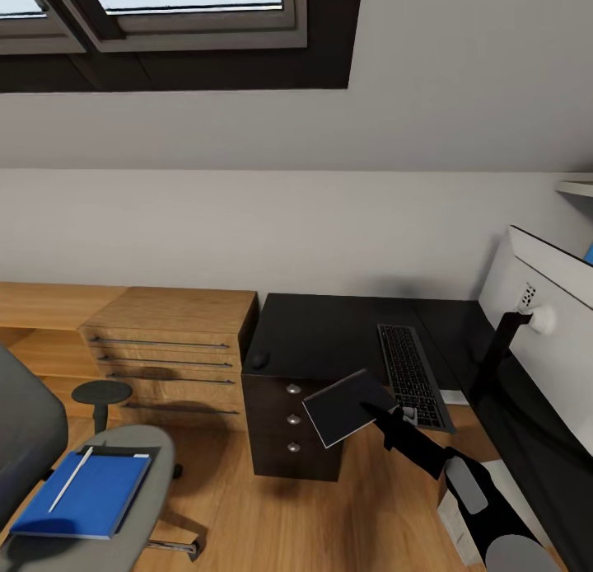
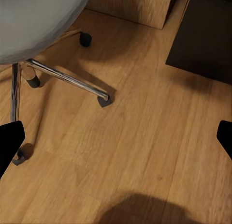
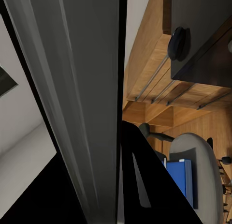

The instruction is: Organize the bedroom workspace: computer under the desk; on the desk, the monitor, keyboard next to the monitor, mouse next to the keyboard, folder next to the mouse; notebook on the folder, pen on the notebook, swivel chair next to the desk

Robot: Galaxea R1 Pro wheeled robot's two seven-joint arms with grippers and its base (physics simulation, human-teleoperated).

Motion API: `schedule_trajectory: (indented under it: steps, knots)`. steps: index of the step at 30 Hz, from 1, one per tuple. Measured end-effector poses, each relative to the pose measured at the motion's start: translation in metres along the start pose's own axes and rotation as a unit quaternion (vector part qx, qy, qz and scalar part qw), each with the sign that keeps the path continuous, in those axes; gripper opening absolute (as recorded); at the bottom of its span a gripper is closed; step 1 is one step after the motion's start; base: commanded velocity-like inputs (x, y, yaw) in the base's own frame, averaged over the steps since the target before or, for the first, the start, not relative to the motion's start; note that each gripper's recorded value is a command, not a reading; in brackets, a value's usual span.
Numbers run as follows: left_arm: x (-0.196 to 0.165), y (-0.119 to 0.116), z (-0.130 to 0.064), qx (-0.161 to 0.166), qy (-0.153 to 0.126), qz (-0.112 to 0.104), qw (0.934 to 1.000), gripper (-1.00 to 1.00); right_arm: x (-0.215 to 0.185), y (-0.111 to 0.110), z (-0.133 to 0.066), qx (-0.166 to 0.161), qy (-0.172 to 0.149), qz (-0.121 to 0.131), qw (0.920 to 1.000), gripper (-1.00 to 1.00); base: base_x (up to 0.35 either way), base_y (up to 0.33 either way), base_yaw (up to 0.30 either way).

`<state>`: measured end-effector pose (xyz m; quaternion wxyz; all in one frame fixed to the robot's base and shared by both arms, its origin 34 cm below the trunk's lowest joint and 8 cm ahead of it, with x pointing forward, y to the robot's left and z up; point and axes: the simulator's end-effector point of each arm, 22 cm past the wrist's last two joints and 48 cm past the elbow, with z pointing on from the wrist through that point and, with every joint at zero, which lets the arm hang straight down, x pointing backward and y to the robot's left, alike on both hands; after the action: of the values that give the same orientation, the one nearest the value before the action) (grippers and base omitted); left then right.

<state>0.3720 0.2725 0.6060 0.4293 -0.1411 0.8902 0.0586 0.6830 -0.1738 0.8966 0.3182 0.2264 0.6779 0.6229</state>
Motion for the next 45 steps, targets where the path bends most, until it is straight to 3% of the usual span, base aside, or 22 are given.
schedule_trajectory:
  steps: [23, 45]
  knots:
    - [0.0009, -0.0005, -0.0002, 0.0, 0.002, 0.0, 1.0, 1.0, 0.0008, -0.0005, 0.0004, 0.0, 0.0, 0.001, 1.0, -1.0, 0.003, 0.0, 0.0]
    - [0.0009, 0.0001, -0.0001, -0.002, 0.002, 0.0, 1.0, 1.0, 0.0001, -0.0003, -0.0002, 0.0, 0.0, 0.0, 1.0, -1.0, 0.103, 0.022, 0.0]
